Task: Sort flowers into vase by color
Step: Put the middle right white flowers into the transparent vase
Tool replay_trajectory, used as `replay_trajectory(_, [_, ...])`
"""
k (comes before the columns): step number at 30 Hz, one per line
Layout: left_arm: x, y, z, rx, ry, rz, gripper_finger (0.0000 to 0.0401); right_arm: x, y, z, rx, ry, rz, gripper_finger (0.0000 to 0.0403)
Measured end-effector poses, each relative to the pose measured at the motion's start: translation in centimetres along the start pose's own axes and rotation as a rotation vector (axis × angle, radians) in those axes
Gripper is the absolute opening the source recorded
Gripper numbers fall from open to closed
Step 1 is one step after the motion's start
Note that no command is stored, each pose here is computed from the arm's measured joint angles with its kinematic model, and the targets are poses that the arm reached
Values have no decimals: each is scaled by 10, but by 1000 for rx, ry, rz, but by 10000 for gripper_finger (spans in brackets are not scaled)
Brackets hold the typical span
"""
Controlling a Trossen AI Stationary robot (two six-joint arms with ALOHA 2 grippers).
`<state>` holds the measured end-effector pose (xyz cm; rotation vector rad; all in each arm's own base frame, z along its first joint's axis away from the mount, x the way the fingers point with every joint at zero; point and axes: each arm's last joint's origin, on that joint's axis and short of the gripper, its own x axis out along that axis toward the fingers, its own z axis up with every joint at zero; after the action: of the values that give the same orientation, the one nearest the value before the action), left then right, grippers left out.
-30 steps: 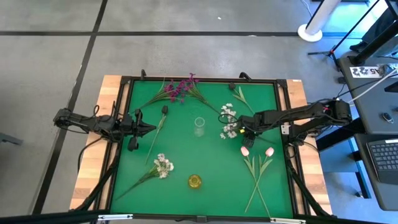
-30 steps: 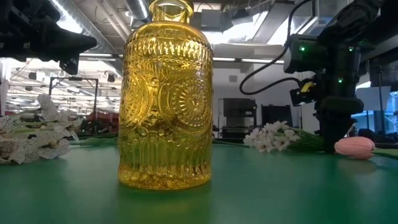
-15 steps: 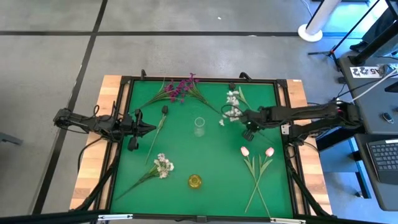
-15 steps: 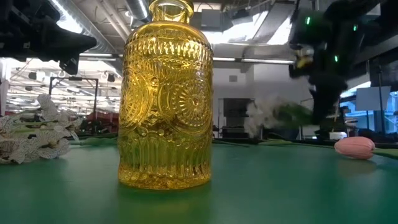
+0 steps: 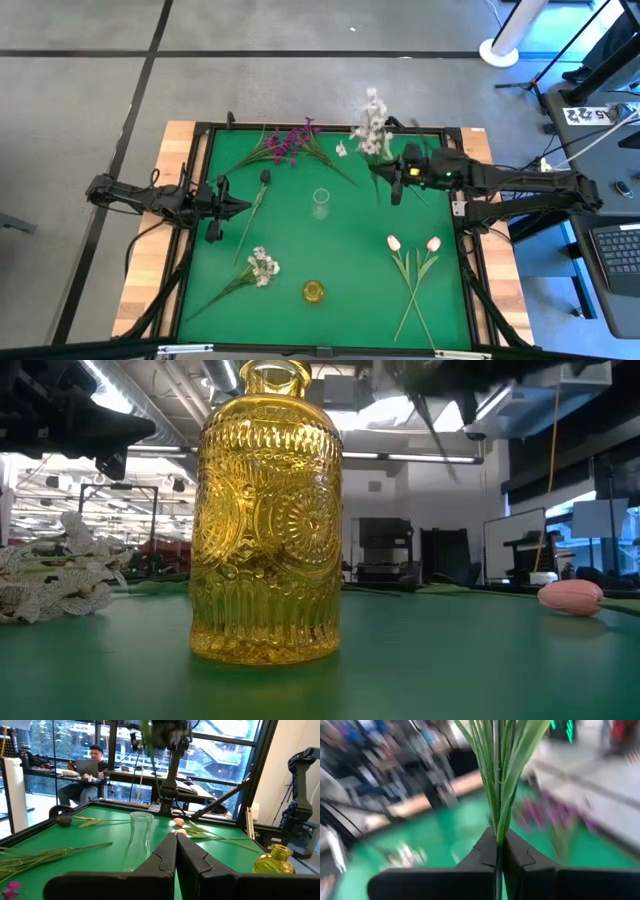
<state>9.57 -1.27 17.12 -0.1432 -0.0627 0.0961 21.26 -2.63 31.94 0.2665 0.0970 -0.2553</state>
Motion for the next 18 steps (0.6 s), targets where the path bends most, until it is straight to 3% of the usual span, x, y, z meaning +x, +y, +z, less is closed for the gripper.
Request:
replay_trajectory(9, [0, 0, 0, 0, 0, 0, 0, 45, 16, 10, -114, -327, 310, 4])
replay_trajectory(18, [0, 0, 0, 0, 0, 0, 0, 94, 16, -20, -180, -310, 334, 4])
